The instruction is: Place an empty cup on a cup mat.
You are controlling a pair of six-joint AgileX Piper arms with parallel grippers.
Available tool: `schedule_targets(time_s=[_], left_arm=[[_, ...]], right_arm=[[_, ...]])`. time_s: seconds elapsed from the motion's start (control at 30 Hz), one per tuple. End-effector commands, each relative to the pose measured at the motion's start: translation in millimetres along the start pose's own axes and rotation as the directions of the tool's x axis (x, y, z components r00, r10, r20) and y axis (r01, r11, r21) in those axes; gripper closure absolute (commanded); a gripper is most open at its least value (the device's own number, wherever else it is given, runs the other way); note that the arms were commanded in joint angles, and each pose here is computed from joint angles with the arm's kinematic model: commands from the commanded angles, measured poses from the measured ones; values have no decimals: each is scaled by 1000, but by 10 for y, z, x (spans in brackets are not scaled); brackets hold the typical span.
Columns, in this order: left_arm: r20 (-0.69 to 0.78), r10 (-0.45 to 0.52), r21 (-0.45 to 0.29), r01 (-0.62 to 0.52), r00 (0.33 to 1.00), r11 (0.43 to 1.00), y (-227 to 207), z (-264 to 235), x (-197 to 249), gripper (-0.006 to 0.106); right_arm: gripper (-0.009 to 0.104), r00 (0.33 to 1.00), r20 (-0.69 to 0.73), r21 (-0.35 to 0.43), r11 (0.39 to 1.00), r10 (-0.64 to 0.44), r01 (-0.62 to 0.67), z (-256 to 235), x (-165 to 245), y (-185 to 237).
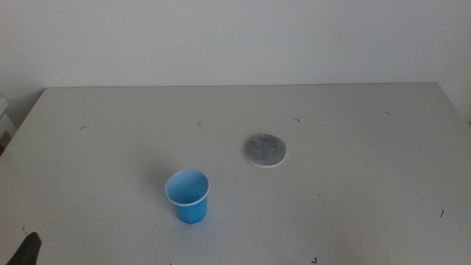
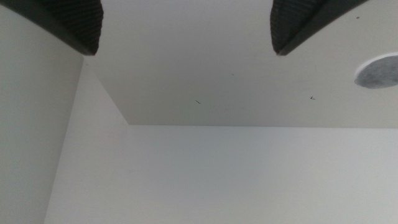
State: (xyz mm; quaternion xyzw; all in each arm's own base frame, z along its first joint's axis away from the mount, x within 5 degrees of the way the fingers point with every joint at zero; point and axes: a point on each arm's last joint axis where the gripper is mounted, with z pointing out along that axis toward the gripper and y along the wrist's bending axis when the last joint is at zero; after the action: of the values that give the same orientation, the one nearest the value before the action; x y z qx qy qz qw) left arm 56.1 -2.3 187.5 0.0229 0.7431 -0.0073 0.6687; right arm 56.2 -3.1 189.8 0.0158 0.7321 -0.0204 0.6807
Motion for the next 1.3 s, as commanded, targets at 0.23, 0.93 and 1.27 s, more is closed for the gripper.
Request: schedule_targets(time_s=[0.23,0.93,1.27], left_arm=[[72,-32,11,31,997,999,4,76,-607,-5],[-381,57,203,24,923,979,-371,1200,-2335,-5],[-655,51,215,121,754,969,-575,1854,-2110,-5]], right_arm=[[1,994,109,-1,1000,-17,17,-26,-119,2],[1,994,109,-1,1000,-17,17,-26,-119,2],[1,994,109,-1,1000,-17,17,-26,-119,2]])
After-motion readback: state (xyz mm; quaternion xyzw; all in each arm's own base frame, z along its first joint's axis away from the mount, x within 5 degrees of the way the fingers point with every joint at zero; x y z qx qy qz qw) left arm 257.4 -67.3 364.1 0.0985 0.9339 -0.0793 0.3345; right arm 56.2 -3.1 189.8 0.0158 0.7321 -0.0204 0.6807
